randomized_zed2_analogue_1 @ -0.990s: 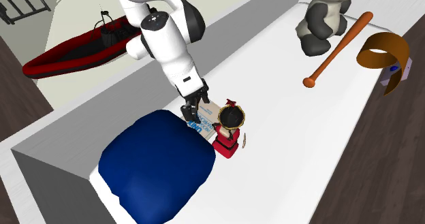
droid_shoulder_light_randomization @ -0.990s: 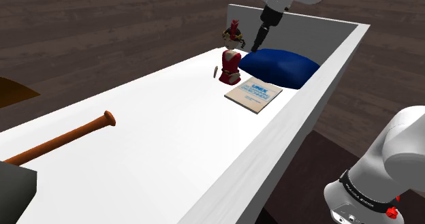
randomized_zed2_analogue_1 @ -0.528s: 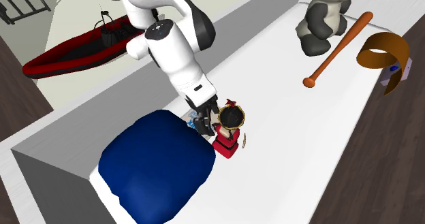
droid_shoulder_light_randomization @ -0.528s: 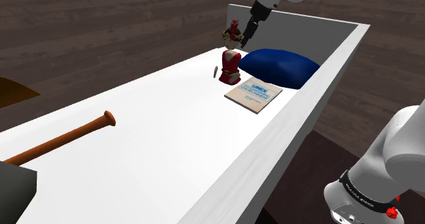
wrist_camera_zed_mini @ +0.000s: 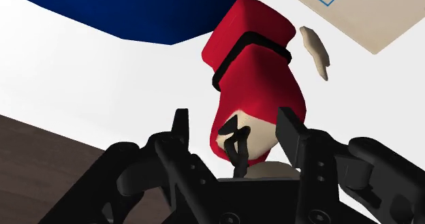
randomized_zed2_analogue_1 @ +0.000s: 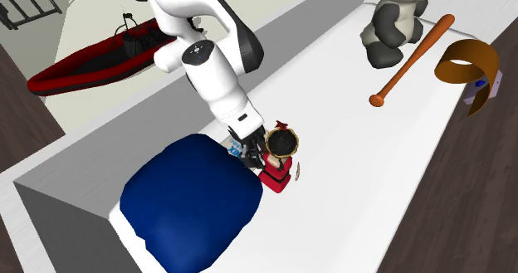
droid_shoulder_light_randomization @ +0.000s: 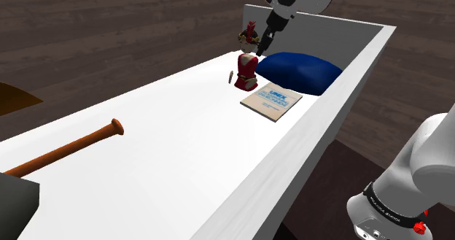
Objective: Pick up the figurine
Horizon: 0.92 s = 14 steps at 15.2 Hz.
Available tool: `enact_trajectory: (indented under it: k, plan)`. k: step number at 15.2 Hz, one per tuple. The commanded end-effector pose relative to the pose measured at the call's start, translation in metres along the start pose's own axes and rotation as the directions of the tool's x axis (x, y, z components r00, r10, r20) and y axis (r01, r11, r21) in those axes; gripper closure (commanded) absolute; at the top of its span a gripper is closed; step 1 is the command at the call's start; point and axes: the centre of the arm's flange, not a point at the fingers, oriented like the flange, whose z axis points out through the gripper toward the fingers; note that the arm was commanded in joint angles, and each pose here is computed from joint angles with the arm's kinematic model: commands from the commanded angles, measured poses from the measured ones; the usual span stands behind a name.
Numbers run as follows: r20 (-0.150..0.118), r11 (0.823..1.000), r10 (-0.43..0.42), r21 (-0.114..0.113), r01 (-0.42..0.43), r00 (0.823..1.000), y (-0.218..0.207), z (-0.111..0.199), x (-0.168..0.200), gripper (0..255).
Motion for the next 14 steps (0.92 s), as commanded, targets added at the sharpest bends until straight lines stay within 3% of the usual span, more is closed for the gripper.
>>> enact_trajectory:
  k: [1,9,14]
  plan:
    - [0.0,1.0,0.0,0.0,0.0,1.0,0.0,0.001,0.0,255]
    - [0.0,1.0,0.0,0.0,0.0,1.0,0.0,0.001,0.0,255]
    - [0.0,1.0,0.0,0.0,0.0,1.0,0.003,-0.023,0.011,255]
